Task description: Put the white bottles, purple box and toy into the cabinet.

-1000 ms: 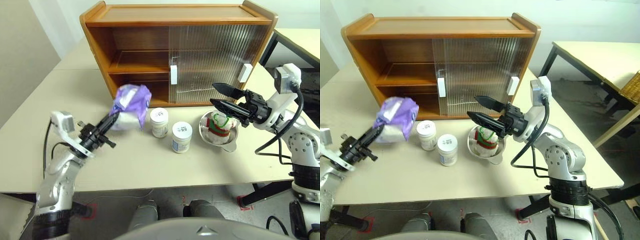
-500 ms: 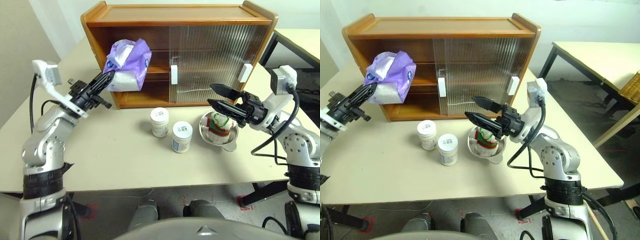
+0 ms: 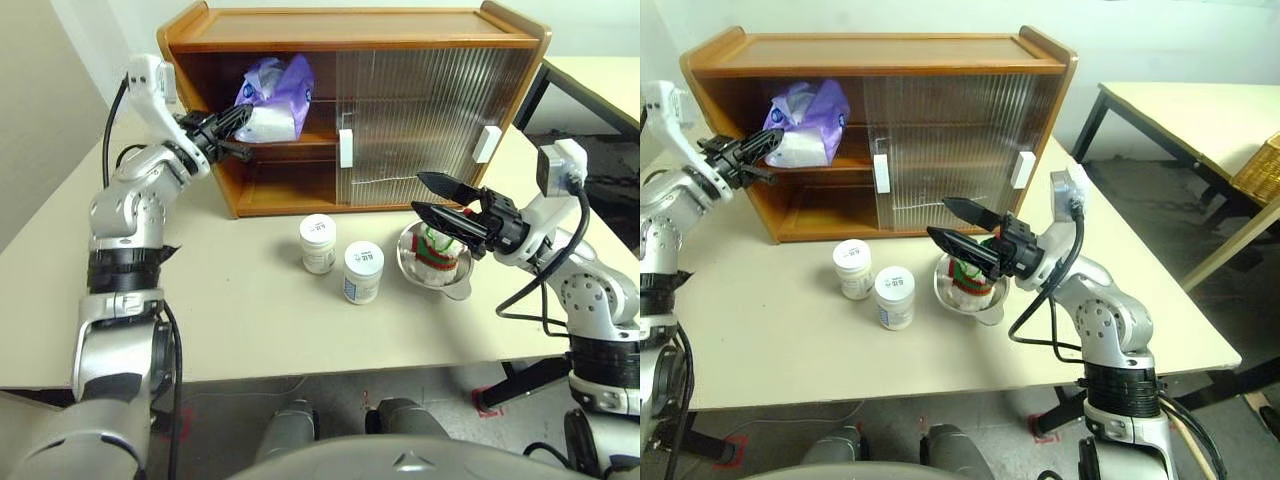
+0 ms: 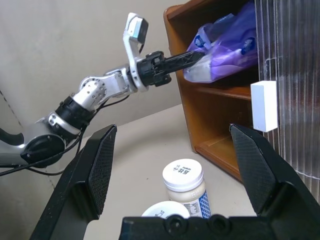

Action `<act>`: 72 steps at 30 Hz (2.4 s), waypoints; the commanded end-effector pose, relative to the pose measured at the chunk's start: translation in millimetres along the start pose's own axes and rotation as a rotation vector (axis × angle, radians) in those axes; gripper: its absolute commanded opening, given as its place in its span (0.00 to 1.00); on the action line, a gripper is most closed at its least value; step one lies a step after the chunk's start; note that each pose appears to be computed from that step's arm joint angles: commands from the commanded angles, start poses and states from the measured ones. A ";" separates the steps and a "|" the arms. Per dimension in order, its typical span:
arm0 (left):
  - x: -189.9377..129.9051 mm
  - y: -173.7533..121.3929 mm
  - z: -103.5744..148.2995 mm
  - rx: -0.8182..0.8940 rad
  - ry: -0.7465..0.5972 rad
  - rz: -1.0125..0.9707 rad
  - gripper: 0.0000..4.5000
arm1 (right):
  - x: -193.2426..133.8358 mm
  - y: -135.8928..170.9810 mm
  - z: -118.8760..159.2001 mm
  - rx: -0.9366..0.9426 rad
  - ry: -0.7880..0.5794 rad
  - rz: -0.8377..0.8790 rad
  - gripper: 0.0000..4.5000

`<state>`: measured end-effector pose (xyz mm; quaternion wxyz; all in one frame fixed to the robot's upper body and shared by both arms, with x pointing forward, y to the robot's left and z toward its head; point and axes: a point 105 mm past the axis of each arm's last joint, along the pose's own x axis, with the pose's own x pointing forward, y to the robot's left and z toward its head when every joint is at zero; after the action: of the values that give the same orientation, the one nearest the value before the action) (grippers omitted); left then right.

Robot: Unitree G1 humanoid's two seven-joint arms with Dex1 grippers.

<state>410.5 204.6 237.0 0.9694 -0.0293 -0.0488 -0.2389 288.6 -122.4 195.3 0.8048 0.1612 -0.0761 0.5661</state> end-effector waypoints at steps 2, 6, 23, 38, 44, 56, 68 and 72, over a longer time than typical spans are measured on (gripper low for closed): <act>9.6 1.6 -8.1 0.012 0.045 0.008 0.01 | 0.4 1.1 -1.5 -0.012 -0.001 -0.009 1.00; 15.4 6.3 -10.5 0.016 0.067 0.034 0.01 | -0.4 1.2 -1.9 -0.013 -0.003 -0.013 1.00; 1.8 -12.8 -2.7 -0.043 -0.049 -0.025 0.83 | -1.2 2.0 -0.1 -0.012 0.013 -0.002 1.00; -36.1 -29.7 9.9 -0.059 -0.126 -0.069 0.99 | 1.5 1.1 0.3 -0.002 0.027 0.023 1.00; -40.0 -50.2 -7.4 -0.069 -0.063 -0.132 0.99 | -0.3 0.7 1.5 -0.004 0.031 0.019 1.00; -4.8 -50.1 -44.6 -0.090 0.007 -0.008 0.13 | -1.1 2.2 1.5 -0.004 0.034 0.011 1.00; 22.0 -31.8 -59.7 -0.052 0.013 0.146 0.01 | -2.4 2.8 2.8 -0.011 0.029 -0.004 1.00; 29.9 -23.3 -55.4 -0.038 -0.015 0.194 0.01 | -2.2 2.6 3.2 -0.011 0.030 -0.004 1.00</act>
<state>426.5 163.5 186.1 0.9849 -0.0567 -0.0451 -0.1571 288.1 -125.4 197.1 0.8101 0.1486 -0.0669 0.5632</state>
